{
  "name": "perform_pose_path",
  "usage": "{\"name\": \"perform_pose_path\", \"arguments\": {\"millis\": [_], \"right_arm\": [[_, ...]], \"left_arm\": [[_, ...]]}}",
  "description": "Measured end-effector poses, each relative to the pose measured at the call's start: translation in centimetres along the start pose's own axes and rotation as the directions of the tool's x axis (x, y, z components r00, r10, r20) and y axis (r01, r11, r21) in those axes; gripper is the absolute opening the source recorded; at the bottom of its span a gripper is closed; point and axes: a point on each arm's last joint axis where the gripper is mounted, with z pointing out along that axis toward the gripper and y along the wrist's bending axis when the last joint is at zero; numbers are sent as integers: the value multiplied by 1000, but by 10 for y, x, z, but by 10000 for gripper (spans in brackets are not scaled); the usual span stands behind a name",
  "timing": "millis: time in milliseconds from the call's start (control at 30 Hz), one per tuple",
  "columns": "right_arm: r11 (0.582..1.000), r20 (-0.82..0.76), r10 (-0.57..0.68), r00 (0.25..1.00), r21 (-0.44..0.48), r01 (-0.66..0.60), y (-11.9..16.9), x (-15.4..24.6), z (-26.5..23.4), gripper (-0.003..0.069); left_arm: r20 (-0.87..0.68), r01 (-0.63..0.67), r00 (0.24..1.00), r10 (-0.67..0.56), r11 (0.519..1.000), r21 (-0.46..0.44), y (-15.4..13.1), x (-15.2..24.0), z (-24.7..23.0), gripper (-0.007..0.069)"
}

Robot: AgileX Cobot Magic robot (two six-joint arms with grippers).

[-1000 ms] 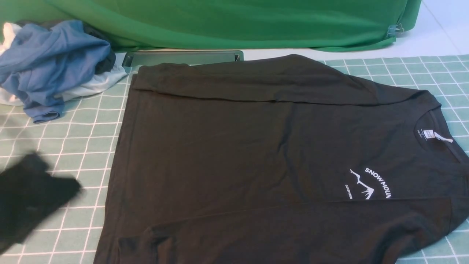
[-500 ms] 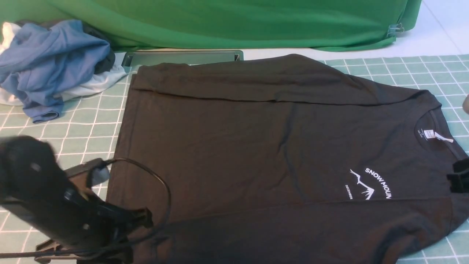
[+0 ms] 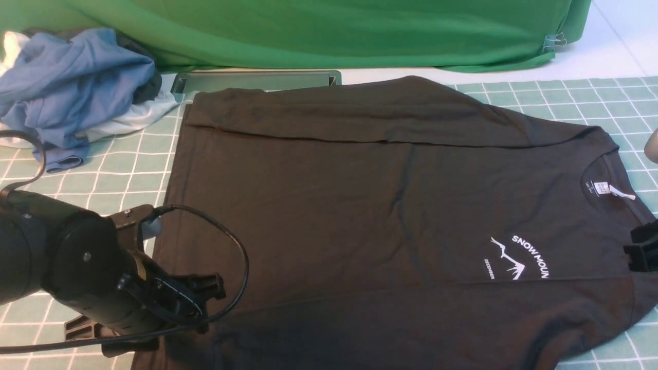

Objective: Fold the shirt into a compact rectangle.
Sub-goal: 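Grasp the left edge of the dark T-shirt lying flat on the table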

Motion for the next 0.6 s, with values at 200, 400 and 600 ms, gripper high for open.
{"name": "perform_pose_path", "arguments": {"millis": [200,400,600], "right_arm": [[1000,0,0,1000,0,0,0,0,0,108],[1000,0,1,1000,0,-1,0,0,0,117],[1000,0,5,1000,0,-5,0,0,0,125]], "left_arm": [[16,-11,1000,11,1000,2,0,-2,0,453],[-28,0,1000,0,1000,-19,-1,-1,13,453],[-74,9,997,-12,999,-43,-2,-3,28,451]]}}
